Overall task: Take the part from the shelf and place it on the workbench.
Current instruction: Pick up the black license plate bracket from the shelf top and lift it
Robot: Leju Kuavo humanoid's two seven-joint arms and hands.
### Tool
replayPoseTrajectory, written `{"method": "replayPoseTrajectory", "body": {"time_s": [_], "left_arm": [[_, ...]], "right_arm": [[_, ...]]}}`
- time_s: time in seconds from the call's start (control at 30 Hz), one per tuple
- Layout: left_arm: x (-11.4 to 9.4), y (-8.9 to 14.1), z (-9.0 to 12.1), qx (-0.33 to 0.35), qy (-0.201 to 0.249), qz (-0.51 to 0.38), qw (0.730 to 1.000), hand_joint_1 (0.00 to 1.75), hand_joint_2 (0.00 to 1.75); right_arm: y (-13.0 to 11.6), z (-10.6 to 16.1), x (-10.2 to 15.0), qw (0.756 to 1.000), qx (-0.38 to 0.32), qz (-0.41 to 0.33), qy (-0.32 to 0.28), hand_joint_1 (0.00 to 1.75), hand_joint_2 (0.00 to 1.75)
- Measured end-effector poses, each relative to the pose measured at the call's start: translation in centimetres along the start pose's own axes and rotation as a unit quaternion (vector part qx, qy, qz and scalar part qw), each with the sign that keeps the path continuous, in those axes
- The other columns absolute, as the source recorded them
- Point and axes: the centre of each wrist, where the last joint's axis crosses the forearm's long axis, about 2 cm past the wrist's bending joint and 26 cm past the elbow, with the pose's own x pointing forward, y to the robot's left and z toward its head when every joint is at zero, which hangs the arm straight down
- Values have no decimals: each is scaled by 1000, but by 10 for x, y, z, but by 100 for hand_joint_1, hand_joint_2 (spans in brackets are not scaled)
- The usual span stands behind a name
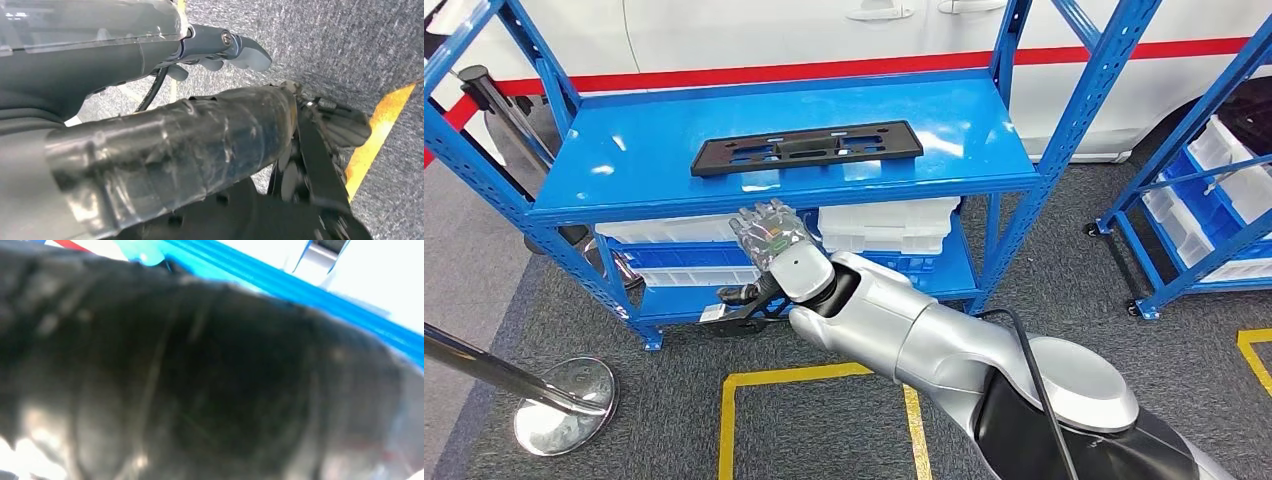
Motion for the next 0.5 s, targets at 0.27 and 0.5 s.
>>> {"method": "replayPoseTrajectory", "body": {"time_s": [0.27,0.5], "left_arm": [[1,0,0,-1,-12,-10,1000,0,0],[1,0,0,5,-7,-15,1000,0,0]], "right_arm": [[5,0,3,1000,5,-4,4,0,0],[13,0,3,1000,14,-8,7,0,0]]}}
